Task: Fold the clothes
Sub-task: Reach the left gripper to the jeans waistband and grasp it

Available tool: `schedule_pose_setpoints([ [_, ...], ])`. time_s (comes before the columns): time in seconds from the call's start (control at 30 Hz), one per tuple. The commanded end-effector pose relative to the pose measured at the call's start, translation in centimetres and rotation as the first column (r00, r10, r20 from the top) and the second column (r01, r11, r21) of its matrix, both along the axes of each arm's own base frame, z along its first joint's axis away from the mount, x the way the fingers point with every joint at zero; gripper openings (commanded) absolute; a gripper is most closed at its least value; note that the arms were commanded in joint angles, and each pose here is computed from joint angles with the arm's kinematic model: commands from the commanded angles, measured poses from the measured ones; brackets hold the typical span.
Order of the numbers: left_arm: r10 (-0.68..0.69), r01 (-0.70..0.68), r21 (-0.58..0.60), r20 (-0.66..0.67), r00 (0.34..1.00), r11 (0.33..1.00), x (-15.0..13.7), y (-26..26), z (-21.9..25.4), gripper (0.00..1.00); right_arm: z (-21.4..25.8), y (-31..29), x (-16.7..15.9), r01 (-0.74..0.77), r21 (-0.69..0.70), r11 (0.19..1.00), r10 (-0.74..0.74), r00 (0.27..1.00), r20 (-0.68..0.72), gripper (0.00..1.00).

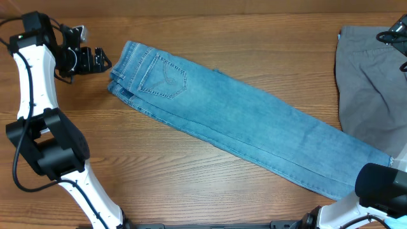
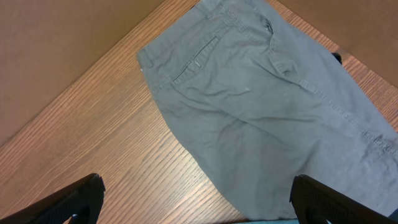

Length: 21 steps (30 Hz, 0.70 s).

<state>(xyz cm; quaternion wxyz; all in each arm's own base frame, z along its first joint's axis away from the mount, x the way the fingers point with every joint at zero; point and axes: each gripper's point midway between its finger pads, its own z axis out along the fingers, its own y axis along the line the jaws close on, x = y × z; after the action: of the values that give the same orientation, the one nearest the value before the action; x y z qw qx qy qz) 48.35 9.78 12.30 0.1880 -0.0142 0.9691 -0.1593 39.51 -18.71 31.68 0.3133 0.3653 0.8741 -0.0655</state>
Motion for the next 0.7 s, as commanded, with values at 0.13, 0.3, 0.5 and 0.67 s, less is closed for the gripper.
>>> schedule_pose_setpoints([
  [0.13, -0.086, 0.081, -0.075, -0.065, 0.994, 0.994, 0.3, -1.6, -4.7, 1.00, 0.7, -0.2, -0.2, 0.006, -0.016, 1.000, -0.006, 1.000, 0.013, 1.00],
  [0.3, -0.136, 0.129, -0.074, -0.100, 0.986, 0.989, 0.0, -1.7, -7.5, 1.00, 0.7, -0.2, -0.2, 0.006, -0.016, 1.000, -0.006, 1.000, 0.013, 1.00],
  [0.5, -0.201, 0.192, -0.084, -0.122, 0.972, 0.978, -0.4, -2.5, -9.5, 1.00, 0.7, -0.2, -0.2, 0.006, -0.016, 1.000, -0.006, 1.000, 0.013, 1.00],
  [0.67, -0.228, 0.214, -0.107, -0.153, 0.961, 0.971, -0.7, -3.3, -11.7, 1.00, 0.7, -0.2, -0.2, 0.006, -0.016, 1.000, -0.006, 1.000, 0.013, 1.00],
])
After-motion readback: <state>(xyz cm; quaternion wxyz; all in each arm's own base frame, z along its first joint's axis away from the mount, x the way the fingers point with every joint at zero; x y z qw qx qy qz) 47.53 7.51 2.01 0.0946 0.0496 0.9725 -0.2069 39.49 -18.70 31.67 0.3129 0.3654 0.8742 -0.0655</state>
